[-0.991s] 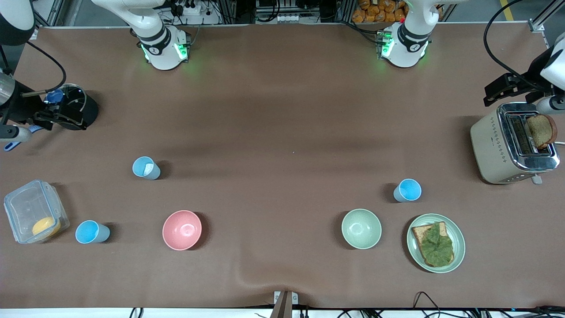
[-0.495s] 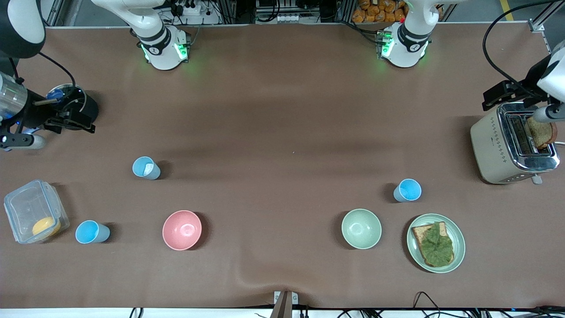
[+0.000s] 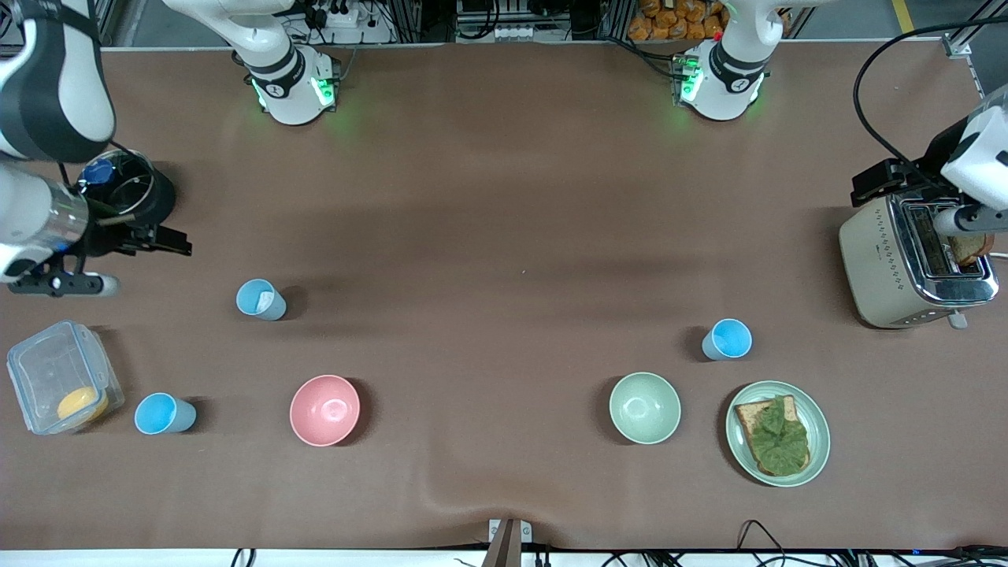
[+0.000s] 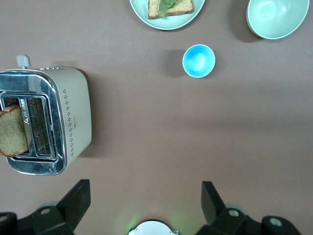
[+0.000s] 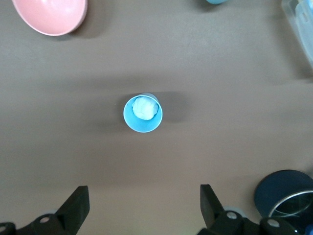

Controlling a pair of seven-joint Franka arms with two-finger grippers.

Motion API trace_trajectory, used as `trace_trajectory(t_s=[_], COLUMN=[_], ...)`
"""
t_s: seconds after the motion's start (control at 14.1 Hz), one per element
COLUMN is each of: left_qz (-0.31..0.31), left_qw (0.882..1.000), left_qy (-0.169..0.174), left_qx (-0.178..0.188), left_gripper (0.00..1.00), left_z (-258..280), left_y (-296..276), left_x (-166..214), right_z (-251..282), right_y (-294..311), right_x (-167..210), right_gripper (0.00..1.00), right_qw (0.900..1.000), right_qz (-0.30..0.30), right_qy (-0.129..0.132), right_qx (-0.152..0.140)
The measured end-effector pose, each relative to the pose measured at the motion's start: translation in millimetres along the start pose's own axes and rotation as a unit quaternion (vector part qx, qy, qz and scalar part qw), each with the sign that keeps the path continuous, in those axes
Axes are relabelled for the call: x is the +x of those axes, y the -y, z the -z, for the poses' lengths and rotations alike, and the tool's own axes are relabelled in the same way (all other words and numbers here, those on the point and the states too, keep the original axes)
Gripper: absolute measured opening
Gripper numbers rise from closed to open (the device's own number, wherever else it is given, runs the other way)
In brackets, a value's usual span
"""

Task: Stack blue cups with both arms
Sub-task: 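Reach the right gripper down to the blue cup beside the container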

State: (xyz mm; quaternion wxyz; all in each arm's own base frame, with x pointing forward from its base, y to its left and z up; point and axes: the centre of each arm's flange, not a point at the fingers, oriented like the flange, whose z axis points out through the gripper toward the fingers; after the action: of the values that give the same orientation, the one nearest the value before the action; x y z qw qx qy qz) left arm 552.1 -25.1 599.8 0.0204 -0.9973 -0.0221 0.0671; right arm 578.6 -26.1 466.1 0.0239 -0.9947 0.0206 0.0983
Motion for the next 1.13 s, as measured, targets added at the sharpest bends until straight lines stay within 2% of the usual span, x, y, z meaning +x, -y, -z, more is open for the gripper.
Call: trace_trajectory(t_s=[0.64,0.92,1.13], left_qz=[0.017,0.044,0.044], left_qw=[1.000,0.998,0.998], left_qy=[0.013,0.036,0.043], left_qx=[-0.002,-0.008,-0.010], left_gripper=[1.00,1.00,1.00], left_z=[-13,-38,-71], left_y=[18,49,43], left_x=[9,19,28], right_z=[-132,-193,-231], right_y=[-10,-10,-12], right_x=[16,30,35], right_gripper=[1.00,1.00,1.00], right_qw=[0.999,0.999,1.000], right_qz=[-0.009,-0.008,-0.008], right_qy=[-0.041,-0.044,-0.023], right_qx=[-0.005,-0.010,-0.012])
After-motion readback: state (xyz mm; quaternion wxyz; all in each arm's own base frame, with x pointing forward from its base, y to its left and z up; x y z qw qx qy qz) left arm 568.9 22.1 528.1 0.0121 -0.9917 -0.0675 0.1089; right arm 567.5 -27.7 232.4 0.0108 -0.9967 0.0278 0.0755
